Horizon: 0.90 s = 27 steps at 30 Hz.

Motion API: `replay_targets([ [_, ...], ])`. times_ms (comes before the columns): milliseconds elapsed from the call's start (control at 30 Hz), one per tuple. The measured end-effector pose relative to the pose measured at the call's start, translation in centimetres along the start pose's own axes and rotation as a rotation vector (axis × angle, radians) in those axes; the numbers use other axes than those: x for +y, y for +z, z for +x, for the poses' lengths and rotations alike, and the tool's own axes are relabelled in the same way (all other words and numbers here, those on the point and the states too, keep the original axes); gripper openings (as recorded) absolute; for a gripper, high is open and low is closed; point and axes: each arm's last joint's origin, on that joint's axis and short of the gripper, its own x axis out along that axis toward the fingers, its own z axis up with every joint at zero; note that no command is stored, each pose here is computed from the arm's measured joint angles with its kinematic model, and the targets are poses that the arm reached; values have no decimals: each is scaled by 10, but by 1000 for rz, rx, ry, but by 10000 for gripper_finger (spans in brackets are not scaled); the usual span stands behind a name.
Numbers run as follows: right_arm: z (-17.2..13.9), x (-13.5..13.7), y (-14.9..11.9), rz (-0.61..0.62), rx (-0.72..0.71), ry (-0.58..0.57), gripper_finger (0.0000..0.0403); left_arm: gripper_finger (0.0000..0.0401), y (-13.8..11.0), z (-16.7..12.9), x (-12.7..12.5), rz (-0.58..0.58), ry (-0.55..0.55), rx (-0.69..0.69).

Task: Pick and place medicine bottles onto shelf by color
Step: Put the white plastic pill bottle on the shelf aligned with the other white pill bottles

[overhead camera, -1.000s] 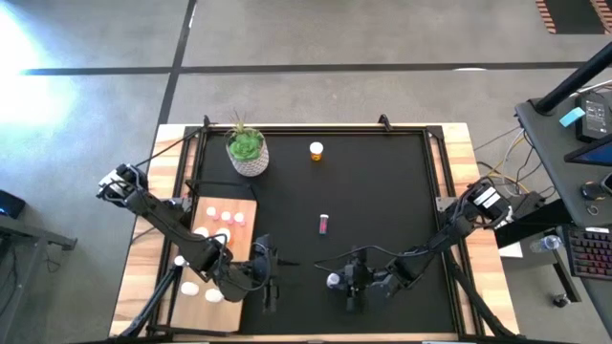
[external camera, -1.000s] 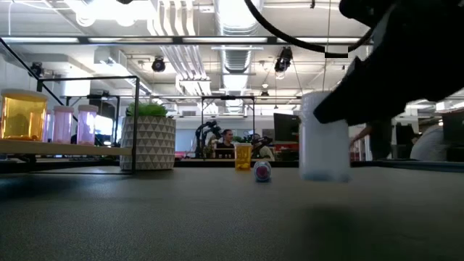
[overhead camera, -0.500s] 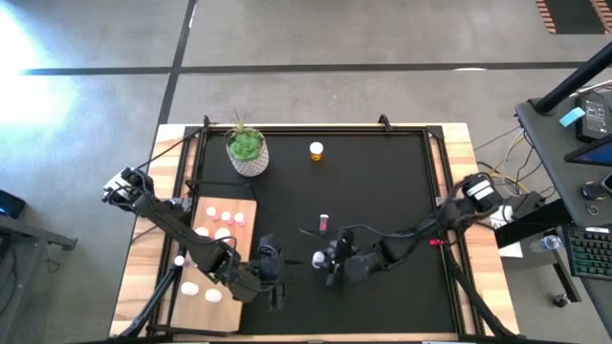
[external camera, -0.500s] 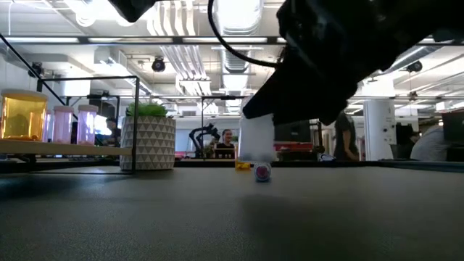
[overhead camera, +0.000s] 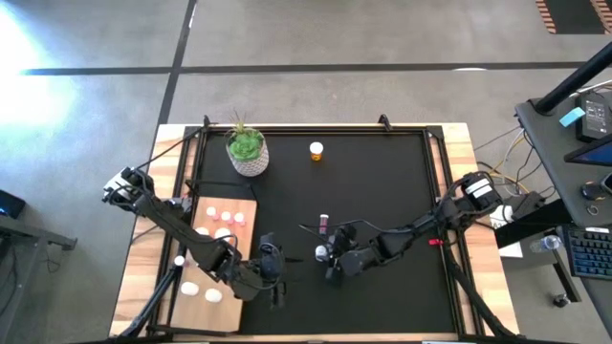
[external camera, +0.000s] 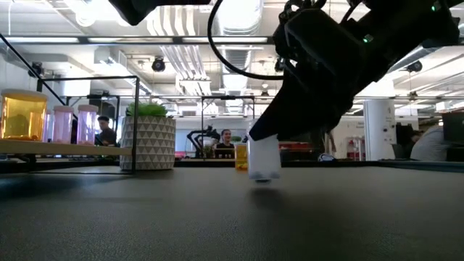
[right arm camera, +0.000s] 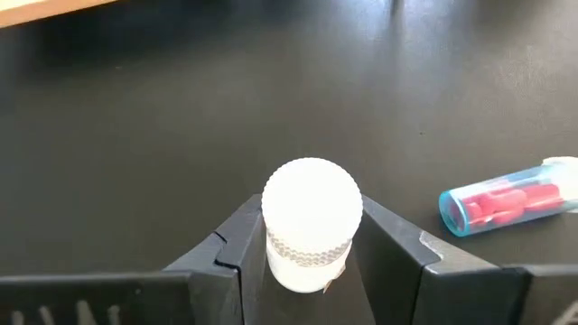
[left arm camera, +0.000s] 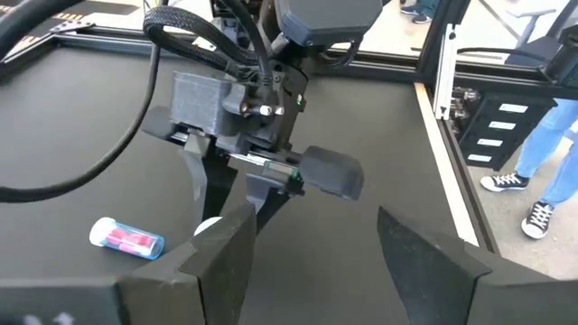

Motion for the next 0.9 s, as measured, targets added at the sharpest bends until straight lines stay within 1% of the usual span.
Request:
replay_targets([
  [167, 9, 0, -6, 11, 5, -16, 131, 217, -3, 0, 1, 6, 3, 7],
  [267, 12, 2, -6, 21, 6, -19, 141, 217, -3, 0, 1, 7, 4, 8],
  [433, 13, 7, 1, -1, 14, -6, 175, 217, -3, 1, 2, 6, 5, 8],
  [667, 13, 11, 8, -9, 30, -17, 228, 217, -3, 1, 3, 6, 8, 8],
  [767, 8, 13, 16, -24, 57, -32, 244, 217, -5, 2, 4, 9, 12, 13],
  [900, -11, 20, 30, -84, 137, -69, 257, 217, -10, 3, 8, 16, 24, 24],
])
